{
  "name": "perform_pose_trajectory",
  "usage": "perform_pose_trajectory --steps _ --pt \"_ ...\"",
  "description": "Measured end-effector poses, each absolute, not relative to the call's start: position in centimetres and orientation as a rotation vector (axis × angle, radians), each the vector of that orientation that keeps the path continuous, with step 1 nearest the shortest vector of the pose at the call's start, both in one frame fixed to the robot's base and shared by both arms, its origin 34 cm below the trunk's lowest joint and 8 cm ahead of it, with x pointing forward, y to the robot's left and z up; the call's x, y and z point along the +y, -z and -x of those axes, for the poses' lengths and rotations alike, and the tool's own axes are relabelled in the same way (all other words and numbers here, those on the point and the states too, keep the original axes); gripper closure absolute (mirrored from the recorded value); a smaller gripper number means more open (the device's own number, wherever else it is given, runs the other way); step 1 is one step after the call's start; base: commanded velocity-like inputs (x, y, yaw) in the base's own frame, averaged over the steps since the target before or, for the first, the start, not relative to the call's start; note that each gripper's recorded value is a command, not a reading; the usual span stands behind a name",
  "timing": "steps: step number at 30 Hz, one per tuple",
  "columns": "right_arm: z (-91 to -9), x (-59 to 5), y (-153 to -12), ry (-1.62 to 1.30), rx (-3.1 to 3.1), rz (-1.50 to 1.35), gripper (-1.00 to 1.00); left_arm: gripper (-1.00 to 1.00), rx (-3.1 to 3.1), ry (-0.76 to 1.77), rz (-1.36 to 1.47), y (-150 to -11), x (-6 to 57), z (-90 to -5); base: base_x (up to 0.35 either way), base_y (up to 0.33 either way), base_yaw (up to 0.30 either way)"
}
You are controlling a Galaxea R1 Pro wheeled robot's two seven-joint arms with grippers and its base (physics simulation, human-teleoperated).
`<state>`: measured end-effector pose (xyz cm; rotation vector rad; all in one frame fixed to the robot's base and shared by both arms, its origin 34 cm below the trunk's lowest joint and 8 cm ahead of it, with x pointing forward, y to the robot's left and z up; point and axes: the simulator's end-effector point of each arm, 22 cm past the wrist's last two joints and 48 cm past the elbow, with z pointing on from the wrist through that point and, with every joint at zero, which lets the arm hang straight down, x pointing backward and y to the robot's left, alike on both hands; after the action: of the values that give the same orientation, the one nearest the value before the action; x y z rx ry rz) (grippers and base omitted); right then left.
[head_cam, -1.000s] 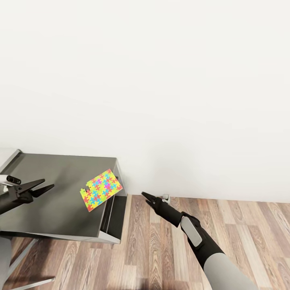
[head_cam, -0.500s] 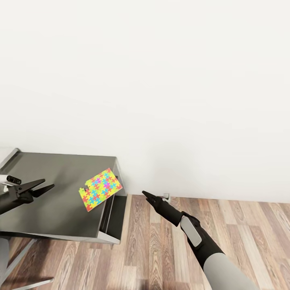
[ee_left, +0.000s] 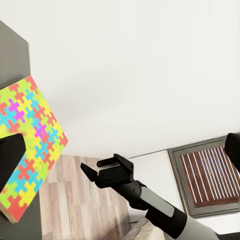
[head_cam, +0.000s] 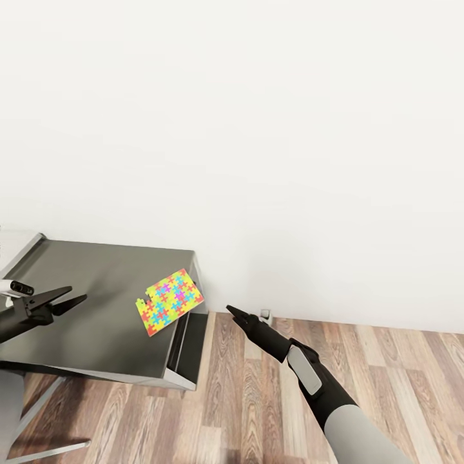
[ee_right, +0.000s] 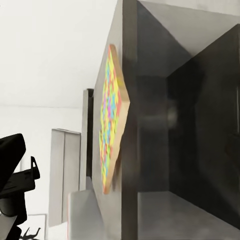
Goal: Put all the toys in the child's room - the three board games (two on the bed and one on the table), the two jigsaw puzzles on the table, and the tennis ball on the table - inside the toy box on the table in the child's room.
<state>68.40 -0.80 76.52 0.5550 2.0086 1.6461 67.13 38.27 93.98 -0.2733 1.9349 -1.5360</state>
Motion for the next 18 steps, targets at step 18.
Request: perform_pose_trajectory --steps 18 --pt "-68.66 -0.93 -76.56 -1.623 1.998 -0.542 -1.00 -1.00 1.937 1.536 0.274 -93.93 38.24 -67.10 0.012 0.041 0.062"
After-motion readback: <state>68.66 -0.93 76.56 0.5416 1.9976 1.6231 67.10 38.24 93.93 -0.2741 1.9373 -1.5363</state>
